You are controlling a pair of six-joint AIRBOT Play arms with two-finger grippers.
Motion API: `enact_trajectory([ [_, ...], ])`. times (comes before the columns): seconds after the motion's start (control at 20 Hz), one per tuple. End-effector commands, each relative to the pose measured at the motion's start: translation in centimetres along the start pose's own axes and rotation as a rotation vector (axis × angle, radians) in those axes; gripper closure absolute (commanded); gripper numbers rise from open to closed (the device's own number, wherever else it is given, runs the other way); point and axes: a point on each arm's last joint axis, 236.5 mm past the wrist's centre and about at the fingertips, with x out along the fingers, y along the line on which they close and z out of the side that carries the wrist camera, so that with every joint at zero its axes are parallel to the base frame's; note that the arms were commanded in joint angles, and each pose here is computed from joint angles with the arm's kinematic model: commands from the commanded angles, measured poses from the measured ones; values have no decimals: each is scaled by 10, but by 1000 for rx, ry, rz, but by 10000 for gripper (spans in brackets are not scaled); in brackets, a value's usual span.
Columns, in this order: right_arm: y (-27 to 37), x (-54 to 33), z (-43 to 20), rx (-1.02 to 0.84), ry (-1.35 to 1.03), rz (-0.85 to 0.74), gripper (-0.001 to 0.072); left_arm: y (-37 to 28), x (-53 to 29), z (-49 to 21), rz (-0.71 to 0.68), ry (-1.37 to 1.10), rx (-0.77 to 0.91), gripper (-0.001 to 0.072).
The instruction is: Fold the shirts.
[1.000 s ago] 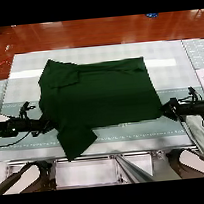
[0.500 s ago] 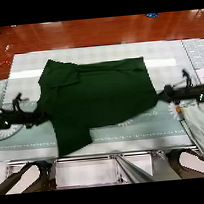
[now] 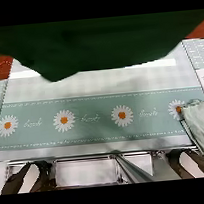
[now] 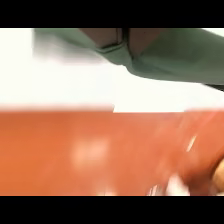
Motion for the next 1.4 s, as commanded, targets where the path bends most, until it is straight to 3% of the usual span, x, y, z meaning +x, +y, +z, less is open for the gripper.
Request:
enact_trajectory([
  [0.0, 51, -90, 56, -168, -220, -109, 688, -88, -75, 81, 3, -269, 254, 687],
  [0.35, 75, -170, 20, -223, -219, -269, 688, -142, -167, 70, 207, -386, 541, 687],
  [0.6, 70, -169, -3, -177, -140, -281, 688, -111, -205, 59, 338, -356, 504, 687],
  [0.8, 49, -137, -33, -104, -19, -252, 688, -60, -153, 12, 367, -123, 383, 687],
  [1.0, 25, -67, -90, 37, 140, -112, 688, 17, -64, -71, 381, 182, 196, 687],
  [1.35, -90, 80, -199, 319, 403, -58, 688, 129, 90, -180, 364, 391, -58, 687],
])
